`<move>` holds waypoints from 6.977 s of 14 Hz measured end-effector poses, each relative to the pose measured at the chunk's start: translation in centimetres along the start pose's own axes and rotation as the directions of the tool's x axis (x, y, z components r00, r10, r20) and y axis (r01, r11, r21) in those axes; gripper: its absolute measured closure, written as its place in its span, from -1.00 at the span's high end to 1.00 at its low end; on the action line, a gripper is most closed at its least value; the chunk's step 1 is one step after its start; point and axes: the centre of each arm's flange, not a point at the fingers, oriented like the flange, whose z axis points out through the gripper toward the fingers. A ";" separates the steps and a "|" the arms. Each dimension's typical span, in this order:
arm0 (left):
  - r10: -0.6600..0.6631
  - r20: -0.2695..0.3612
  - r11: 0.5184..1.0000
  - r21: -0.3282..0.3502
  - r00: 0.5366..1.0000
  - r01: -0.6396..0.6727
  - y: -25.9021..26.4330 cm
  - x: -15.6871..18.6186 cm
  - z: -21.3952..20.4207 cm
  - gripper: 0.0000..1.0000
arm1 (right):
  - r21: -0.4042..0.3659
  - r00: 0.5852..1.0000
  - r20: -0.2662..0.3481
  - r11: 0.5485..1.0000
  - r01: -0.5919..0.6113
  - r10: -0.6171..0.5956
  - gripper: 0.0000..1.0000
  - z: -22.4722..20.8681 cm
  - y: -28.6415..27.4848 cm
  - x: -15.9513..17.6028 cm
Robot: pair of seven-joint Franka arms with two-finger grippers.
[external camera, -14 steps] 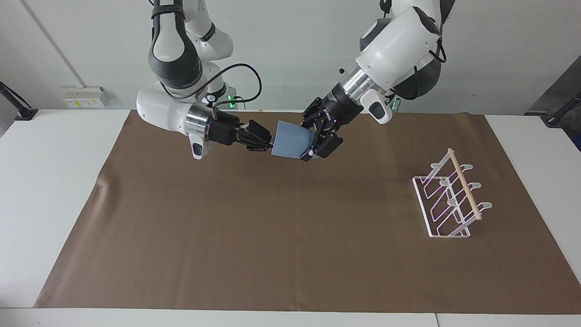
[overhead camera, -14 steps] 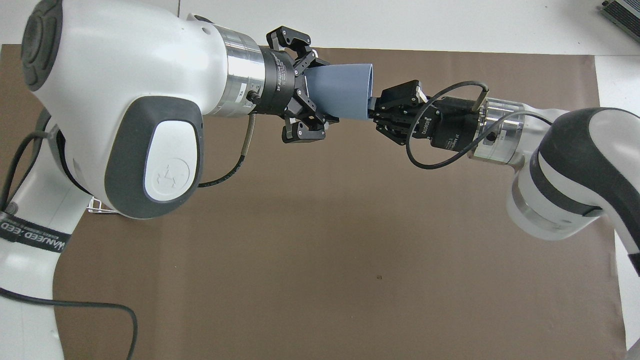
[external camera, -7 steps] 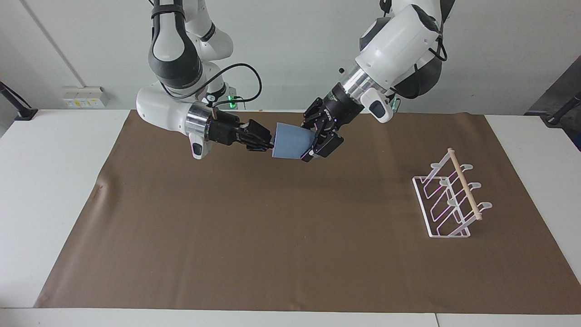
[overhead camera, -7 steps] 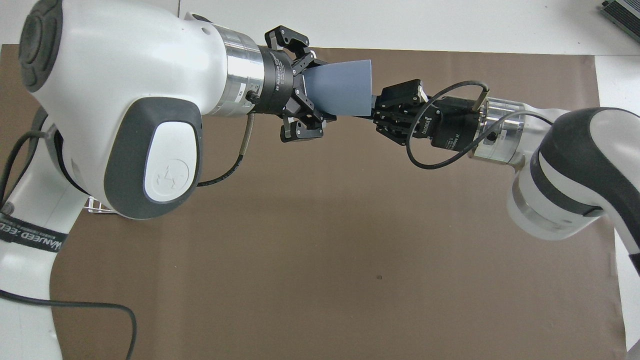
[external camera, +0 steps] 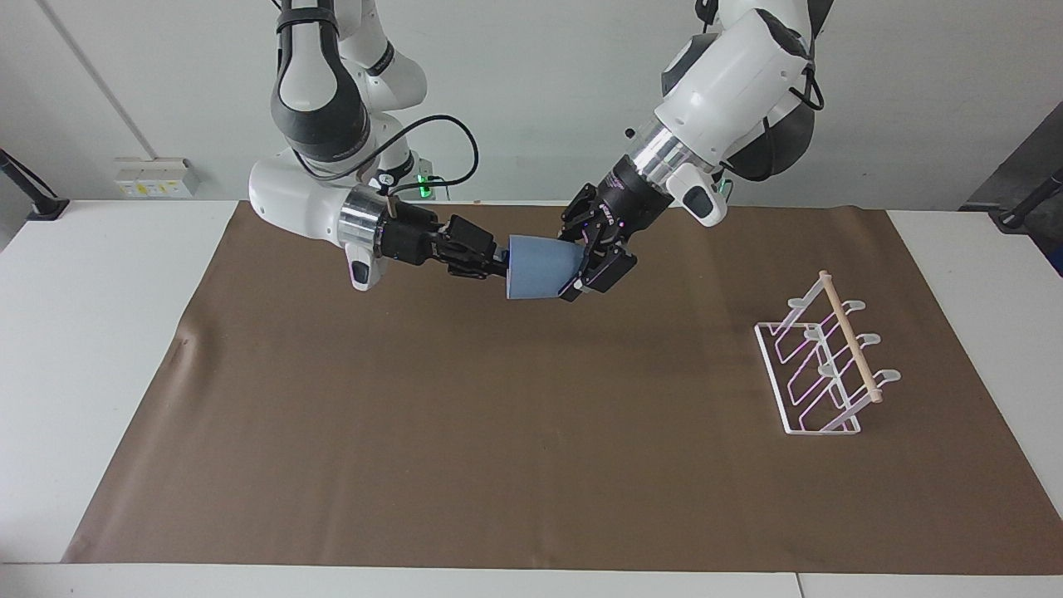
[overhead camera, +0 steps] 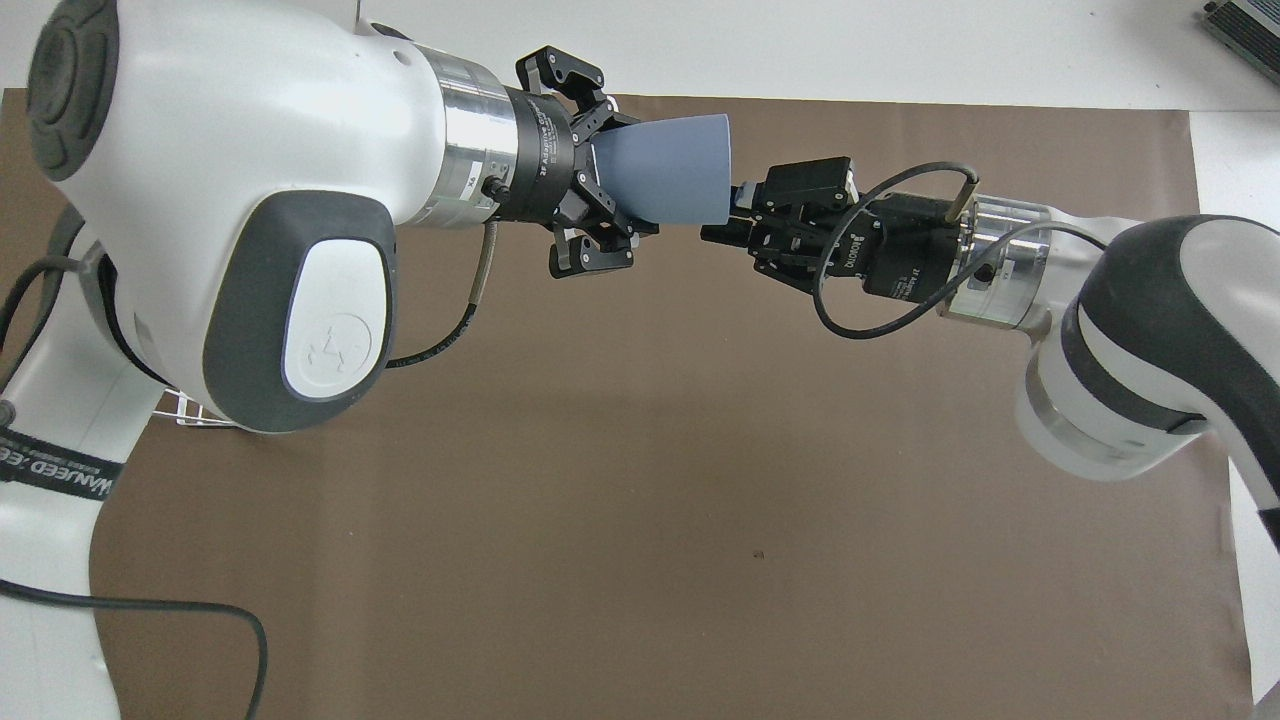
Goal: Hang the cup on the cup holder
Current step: 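Open the right gripper and withdraw while the left gripper pulls the cup, then move the cup over the wire rack with the left gripper, then lower the cup onto the rack hook with the left gripper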
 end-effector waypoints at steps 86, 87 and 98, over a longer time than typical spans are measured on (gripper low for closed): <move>0.763 -0.640 0.527 0.539 0.087 -0.657 -1.0 34.8 -0.9 0.80 | -0.963 0.933 0.190 0.126 0.238 -0.306 1.00 -23.3 -7.1 -3.3; 0.767 -0.637 0.521 0.544 0.081 -0.658 -1.0 34.8 -1.0 0.81 | -0.963 0.933 0.190 0.126 0.238 -0.306 1.00 -23.3 -7.1 -3.3; 0.783 -0.601 0.553 0.553 0.161 -0.623 0.4 30.1 -2.5 0.92 | -0.956 0.926 0.222 0.118 0.268 -0.304 1.00 -21.7 -7.1 -3.7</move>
